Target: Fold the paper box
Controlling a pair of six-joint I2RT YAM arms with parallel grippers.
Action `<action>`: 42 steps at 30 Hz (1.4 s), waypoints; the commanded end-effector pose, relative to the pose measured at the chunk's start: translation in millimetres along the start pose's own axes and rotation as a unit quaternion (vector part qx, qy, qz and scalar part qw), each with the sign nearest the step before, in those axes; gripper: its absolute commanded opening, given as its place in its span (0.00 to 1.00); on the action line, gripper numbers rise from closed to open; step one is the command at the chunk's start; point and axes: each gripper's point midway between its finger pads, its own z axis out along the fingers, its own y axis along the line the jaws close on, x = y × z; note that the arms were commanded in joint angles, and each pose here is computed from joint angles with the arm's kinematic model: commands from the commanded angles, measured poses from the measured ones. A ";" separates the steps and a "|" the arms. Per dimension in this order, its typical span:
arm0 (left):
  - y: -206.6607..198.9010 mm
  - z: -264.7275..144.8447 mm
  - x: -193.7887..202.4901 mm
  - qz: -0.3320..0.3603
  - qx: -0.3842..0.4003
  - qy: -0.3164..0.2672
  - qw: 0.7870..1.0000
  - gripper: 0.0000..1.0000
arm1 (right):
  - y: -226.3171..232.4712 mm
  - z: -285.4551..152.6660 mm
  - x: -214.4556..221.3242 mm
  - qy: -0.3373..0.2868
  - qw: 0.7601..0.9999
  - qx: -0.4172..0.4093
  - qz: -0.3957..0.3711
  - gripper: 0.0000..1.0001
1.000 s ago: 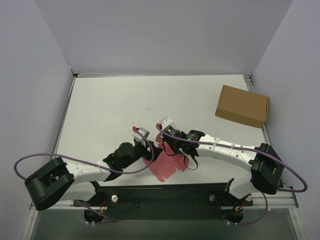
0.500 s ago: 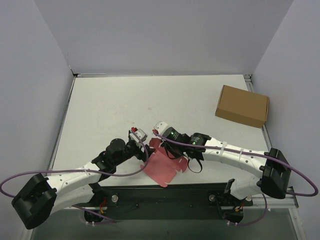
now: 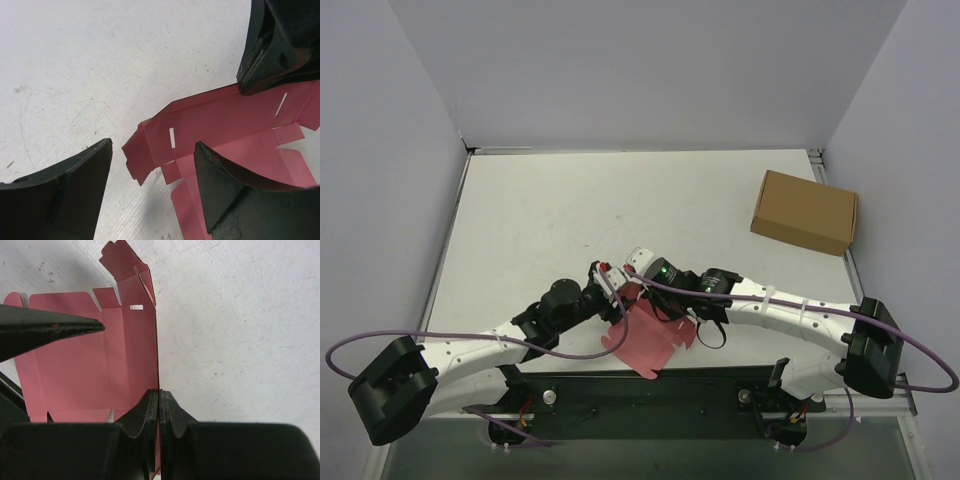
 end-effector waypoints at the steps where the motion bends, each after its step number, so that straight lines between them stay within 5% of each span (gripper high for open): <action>1: 0.5 9.7 -39.4 0.017 0.002 -0.055 0.998 0.72 | -0.7 -7.0 4.0 -0.001 1.000 0.001 -0.003 0.00; 8: -6.6 9.9 -45.7 0.013 0.018 -0.081 0.996 0.62 | -0.8 -6.1 3.5 -0.002 1.000 0.001 -0.002 0.00; 15: -0.2 -1.1 -47.6 -0.027 0.018 -0.118 0.993 0.75 | 1.4 -7.7 5.2 -0.013 1.000 -0.007 0.005 0.00; 28: -8.0 2.1 -47.2 -0.032 0.063 -0.108 0.992 0.70 | 4.8 -12.7 5.6 -0.025 0.999 -0.022 0.005 0.00; 42: -5.2 17.8 -44.7 -0.027 0.065 -0.093 0.993 0.77 | 7.0 -11.4 7.6 -0.023 0.999 -0.026 0.007 0.00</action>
